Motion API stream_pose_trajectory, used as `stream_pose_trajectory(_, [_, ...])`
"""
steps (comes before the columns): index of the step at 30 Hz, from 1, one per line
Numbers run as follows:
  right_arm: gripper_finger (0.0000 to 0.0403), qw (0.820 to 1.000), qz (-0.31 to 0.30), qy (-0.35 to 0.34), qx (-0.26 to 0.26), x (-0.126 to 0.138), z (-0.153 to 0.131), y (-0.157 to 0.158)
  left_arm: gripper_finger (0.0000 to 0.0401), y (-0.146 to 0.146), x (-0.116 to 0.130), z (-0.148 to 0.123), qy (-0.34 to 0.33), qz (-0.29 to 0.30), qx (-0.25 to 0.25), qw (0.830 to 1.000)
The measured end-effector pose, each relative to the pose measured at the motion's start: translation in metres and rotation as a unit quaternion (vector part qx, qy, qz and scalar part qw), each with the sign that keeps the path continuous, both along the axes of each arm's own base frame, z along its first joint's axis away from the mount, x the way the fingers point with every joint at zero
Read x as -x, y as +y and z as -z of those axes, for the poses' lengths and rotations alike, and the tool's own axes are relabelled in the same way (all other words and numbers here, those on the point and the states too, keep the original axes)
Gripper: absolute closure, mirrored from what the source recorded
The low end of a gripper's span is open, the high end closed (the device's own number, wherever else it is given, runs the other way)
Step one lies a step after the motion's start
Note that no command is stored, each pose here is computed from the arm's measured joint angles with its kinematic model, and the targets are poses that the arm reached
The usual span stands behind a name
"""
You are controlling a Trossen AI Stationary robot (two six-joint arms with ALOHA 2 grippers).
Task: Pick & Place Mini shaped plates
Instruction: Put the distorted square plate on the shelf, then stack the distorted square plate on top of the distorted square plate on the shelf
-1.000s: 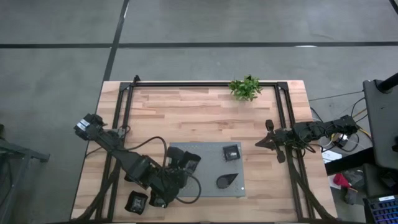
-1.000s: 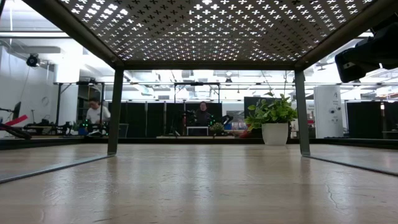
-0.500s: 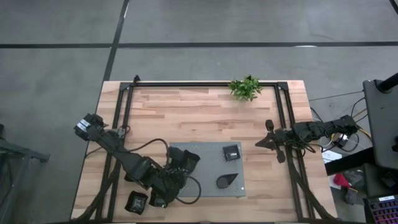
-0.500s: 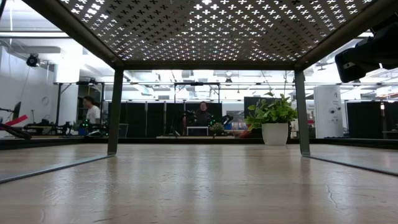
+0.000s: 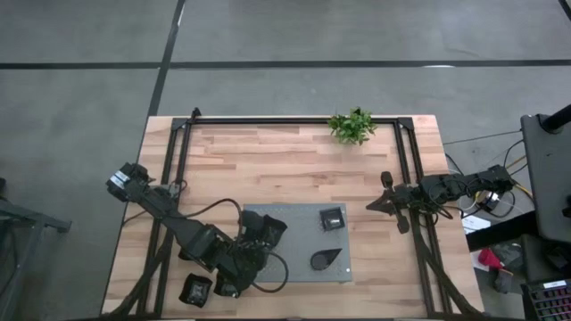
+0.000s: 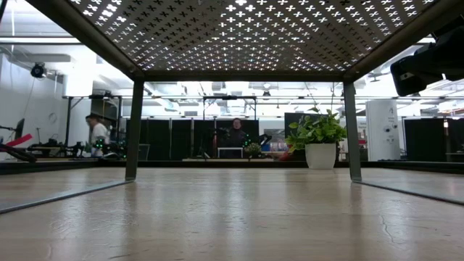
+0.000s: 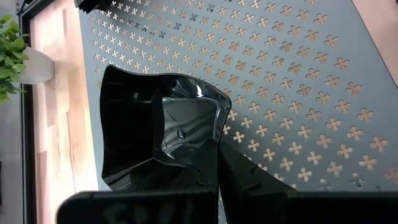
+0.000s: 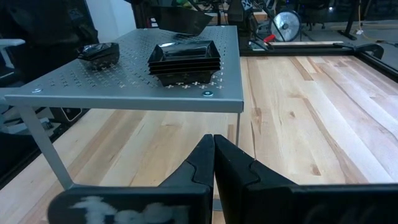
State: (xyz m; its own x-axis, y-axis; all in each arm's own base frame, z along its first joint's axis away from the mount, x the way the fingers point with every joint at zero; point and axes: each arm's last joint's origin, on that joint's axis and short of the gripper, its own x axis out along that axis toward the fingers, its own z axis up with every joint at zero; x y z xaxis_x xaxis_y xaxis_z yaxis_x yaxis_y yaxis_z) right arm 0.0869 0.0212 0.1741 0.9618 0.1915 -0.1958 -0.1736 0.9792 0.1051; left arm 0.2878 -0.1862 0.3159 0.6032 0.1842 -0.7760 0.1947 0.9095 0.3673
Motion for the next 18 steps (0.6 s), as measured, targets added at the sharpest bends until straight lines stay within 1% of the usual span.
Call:
stream_pose_trajectory(4, [0.0394,1.0,0.0,0.0,0.0,0.0,0.0,0.0,0.0399,0.0,0.0,0.0001,-0.001,-0.004,0.003,1.0])
stream_pose_trajectory(6, [0.0394,1.0,0.0,0.0,0.0,0.0,0.0,0.0,0.039,0.0,0.0,0.0002,-0.001,-0.004,0.003,1.0])
stream_pose_trajectory(13, [0.0394,1.0,0.0,0.0,0.0,0.0,0.0,0.0,0.0322,-0.0004,-0.0006,0.0003,-0.005,-0.01,0.009,1.0])
stream_pose_trajectory(18, [0.0394,1.0,0.0,0.0,0.0,0.0,0.0,0.0,0.0295,0.0015,0.0017,-0.0044,-0.018,-0.05,0.044,0.998])
